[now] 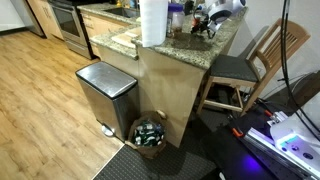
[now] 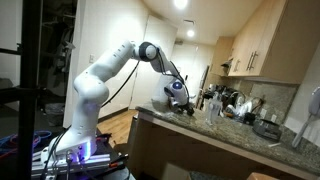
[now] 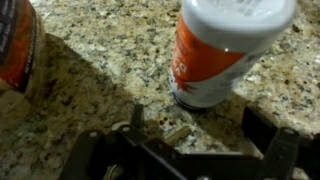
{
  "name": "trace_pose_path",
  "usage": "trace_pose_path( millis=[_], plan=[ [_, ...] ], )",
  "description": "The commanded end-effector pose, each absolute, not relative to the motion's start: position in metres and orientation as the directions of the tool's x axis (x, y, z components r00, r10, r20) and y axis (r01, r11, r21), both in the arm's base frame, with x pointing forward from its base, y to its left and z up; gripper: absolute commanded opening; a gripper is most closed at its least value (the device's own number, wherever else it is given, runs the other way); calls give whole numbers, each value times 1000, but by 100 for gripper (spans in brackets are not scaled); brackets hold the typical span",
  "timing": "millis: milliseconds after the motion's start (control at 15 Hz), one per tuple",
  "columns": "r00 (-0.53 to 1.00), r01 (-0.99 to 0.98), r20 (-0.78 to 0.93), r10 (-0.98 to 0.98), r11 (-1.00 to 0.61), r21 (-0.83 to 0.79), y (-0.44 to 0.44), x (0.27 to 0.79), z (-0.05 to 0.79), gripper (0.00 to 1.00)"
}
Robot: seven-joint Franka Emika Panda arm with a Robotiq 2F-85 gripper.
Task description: Take the bottle on the tissue roll and put it on the table, then take the object and put it on the bottle
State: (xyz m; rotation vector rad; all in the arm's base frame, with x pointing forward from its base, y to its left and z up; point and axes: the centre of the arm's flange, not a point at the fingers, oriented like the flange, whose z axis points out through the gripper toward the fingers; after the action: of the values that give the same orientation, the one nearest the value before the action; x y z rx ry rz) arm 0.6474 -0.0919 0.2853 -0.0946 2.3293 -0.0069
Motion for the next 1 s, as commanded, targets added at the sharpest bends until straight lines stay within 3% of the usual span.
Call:
trace_pose_path(
  millis=[0, 467, 933],
  plan=[
    [-778, -36, -629, 15, 997, 68, -87, 648, 289, 100],
    [-830, -14, -551, 86, 985, 174, -94, 654, 299, 100],
    [-856, 174, -511, 81, 975, -137, -91, 652, 309, 100]
  ],
)
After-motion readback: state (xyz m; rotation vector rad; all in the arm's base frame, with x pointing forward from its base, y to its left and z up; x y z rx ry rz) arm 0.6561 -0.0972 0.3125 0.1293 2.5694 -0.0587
